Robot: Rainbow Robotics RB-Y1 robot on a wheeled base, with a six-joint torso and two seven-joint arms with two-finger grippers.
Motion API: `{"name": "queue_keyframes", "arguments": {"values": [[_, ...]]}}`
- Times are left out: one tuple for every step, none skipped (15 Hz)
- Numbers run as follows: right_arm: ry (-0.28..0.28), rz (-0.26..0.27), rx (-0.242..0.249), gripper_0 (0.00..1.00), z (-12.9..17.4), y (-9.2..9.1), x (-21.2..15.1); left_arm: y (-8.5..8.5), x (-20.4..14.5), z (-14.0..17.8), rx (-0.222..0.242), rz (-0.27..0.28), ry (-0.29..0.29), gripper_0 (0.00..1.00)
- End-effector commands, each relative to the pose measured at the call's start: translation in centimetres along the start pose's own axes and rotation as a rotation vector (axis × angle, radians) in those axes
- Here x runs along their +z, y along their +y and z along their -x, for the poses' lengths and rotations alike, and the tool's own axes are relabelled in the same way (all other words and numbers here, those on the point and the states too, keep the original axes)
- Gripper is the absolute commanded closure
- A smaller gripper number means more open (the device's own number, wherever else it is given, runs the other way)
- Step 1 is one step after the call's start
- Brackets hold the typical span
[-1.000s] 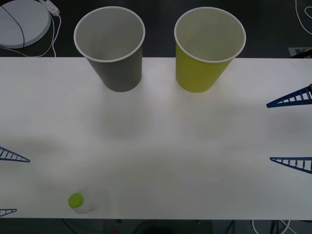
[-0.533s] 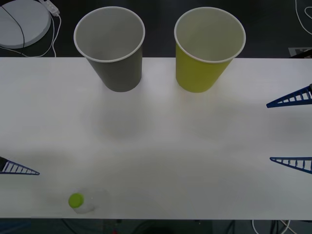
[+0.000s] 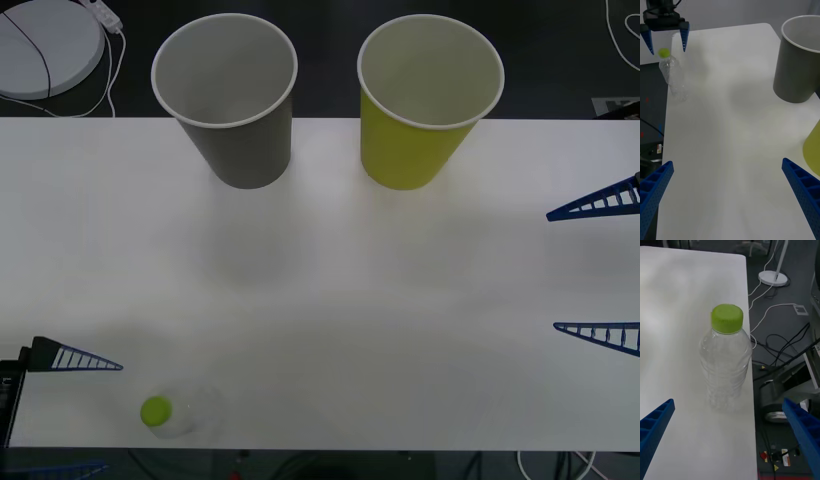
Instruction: Put the can into the green bin and the plastic bottle into the gray bin
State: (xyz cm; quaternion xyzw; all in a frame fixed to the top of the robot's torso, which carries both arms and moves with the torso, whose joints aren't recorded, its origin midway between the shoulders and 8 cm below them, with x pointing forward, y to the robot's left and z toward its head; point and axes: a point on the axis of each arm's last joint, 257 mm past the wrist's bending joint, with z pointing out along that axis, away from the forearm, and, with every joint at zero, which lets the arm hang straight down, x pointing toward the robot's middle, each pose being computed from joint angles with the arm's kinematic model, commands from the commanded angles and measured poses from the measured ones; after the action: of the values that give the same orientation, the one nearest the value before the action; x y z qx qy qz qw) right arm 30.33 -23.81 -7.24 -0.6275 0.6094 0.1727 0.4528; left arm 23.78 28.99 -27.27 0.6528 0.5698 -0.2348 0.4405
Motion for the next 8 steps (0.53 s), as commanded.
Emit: {"name": "queue_keyframes", "arguments": {"values": [[0.000, 0.000, 0.000, 0.00, 0.0, 0.0, 0.0, 0.4, 1.8, -0.3, -0.006, 0.023, -0.006, 0.00], [0.000, 0.000, 0.000, 0.00, 0.0, 0.0, 0.0, 0.5, 2.4, -0.4, -0.010, 0.023, -0.007, 0.00], [0.000, 0.000, 0.000, 0.00, 0.0, 0.0, 0.0, 0.5, 2.7, -0.3, -0.011, 0.022, -0.011, 0.00], [0.000, 0.000, 0.000, 0.00, 0.0, 0.0, 0.0, 0.7, 3.1, -0.2, -0.012, 0.031, -0.018, 0.00], [0.000, 0.000, 0.000, 0.00, 0.0, 0.0, 0.0, 0.7, 3.5, 0.0, -0.015, 0.036, -0.028, 0.00], [0.000, 0.000, 0.000, 0.00, 0.0, 0.0, 0.0, 0.7, 4.0, 0.2, -0.016, 0.033, -0.040, 0.00], [0.000, 0.000, 0.000, 0.00, 0.0, 0.0, 0.0, 0.6, 4.6, 0.4, -0.015, 0.030, -0.051, 0.00], [0.000, 0.000, 0.000, 0.00, 0.0, 0.0, 0.0, 0.5, 5.3, 0.7, -0.021, 0.030, -0.067, 0.00]]}}
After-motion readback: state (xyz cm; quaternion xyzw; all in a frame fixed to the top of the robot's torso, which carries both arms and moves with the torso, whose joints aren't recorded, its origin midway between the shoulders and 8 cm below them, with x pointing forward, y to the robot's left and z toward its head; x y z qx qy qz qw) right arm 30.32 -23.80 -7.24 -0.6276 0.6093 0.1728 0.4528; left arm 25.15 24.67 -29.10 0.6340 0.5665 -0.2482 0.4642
